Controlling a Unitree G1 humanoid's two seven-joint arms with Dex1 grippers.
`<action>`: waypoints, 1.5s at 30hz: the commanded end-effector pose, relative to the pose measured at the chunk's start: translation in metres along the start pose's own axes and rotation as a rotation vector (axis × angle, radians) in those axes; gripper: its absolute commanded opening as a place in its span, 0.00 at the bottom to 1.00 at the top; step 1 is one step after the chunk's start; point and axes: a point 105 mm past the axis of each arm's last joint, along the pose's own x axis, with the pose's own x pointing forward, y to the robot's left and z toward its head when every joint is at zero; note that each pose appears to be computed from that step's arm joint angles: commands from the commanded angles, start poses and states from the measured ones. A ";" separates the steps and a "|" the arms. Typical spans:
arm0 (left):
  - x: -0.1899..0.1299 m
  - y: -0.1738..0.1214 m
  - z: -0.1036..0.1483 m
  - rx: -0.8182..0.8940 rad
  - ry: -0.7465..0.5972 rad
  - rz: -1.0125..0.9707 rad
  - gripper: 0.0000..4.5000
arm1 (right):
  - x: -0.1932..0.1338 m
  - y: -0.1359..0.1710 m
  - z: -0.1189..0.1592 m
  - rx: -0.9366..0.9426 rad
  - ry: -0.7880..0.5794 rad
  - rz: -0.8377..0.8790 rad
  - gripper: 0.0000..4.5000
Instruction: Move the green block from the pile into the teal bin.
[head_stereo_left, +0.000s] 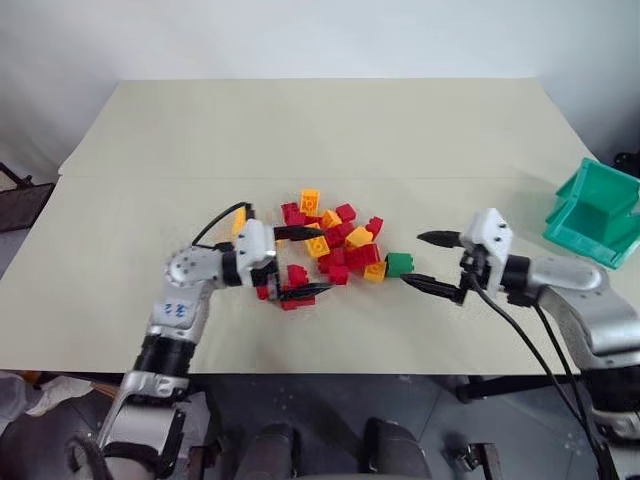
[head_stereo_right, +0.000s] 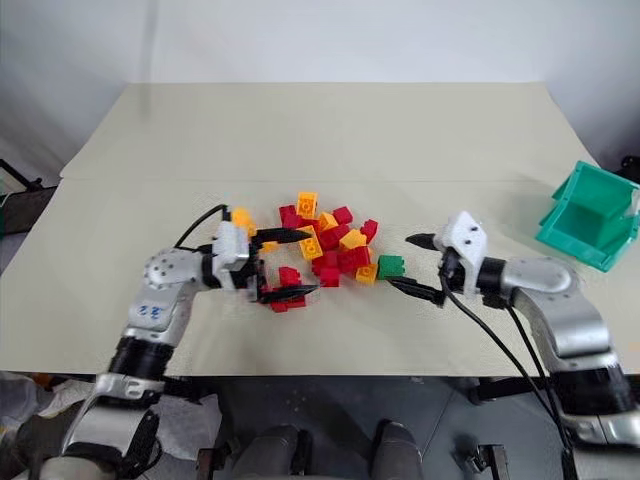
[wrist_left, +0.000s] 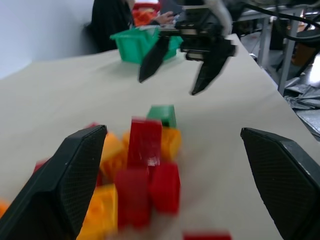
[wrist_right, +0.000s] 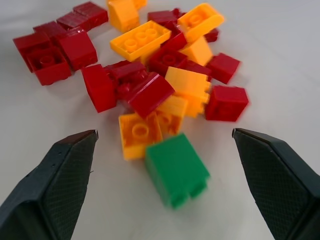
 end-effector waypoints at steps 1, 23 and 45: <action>-0.015 -0.009 0.012 0.026 -0.001 0.004 0.99 | 0.003 -0.007 -0.006 -0.047 0.061 0.055 1.00; -0.029 -0.034 0.025 -0.059 -0.008 0.025 1.00 | -0.001 -0.019 -0.023 -0.099 0.084 0.213 0.32; 0.029 -0.010 0.042 -0.131 -0.222 0.083 1.00 | -0.231 -0.080 -0.011 0.009 -0.079 -1.145 0.32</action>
